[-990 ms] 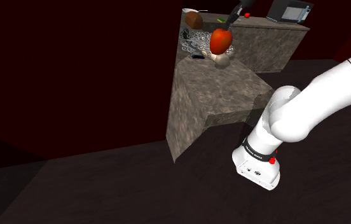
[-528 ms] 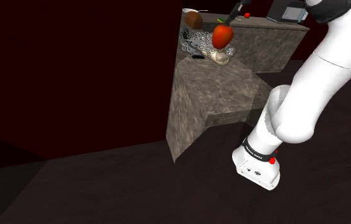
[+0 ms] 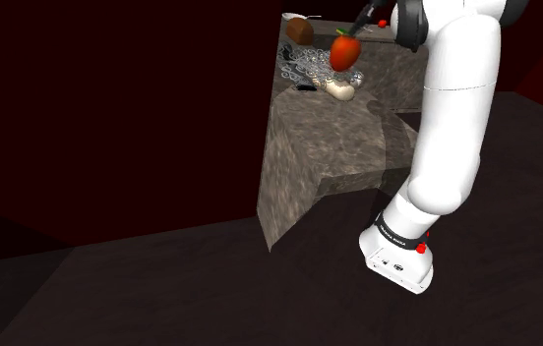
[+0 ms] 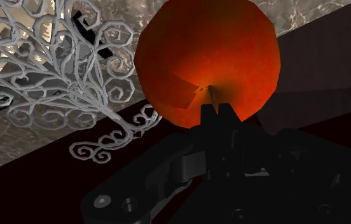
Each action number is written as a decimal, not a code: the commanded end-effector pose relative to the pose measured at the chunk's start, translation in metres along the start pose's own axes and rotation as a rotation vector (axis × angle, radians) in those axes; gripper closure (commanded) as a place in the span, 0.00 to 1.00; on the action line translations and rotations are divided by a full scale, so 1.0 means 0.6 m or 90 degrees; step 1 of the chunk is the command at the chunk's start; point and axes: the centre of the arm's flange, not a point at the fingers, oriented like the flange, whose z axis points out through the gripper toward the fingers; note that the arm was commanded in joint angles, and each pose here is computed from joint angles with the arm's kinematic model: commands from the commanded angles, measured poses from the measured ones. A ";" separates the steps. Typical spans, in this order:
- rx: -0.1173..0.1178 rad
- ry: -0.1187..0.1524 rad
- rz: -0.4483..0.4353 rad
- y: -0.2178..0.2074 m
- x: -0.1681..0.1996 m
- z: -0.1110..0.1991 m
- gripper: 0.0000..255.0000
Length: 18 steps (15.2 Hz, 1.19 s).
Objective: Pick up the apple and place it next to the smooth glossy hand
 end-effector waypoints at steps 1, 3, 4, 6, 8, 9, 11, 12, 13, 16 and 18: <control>0.000 0.001 0.000 0.005 -0.009 0.016 1.00; 0.000 0.001 0.000 0.004 -0.017 0.032 1.00; 0.000 0.001 0.000 0.004 -0.020 0.040 1.00; 0.000 0.001 0.000 0.004 -0.027 0.056 1.00; 0.000 0.001 0.000 0.003 -0.035 0.072 1.00; 0.000 0.001 0.000 0.003 -0.038 0.080 1.00; 0.000 0.001 0.000 0.003 -0.046 0.096 1.00; 0.000 0.001 0.000 0.002 -0.049 0.104 1.00; 0.000 0.001 0.000 0.002 -0.053 0.112 1.00; 0.000 0.001 0.000 0.002 -0.064 0.136 1.00; 0.000 0.001 0.000 0.001 -0.071 0.152 1.00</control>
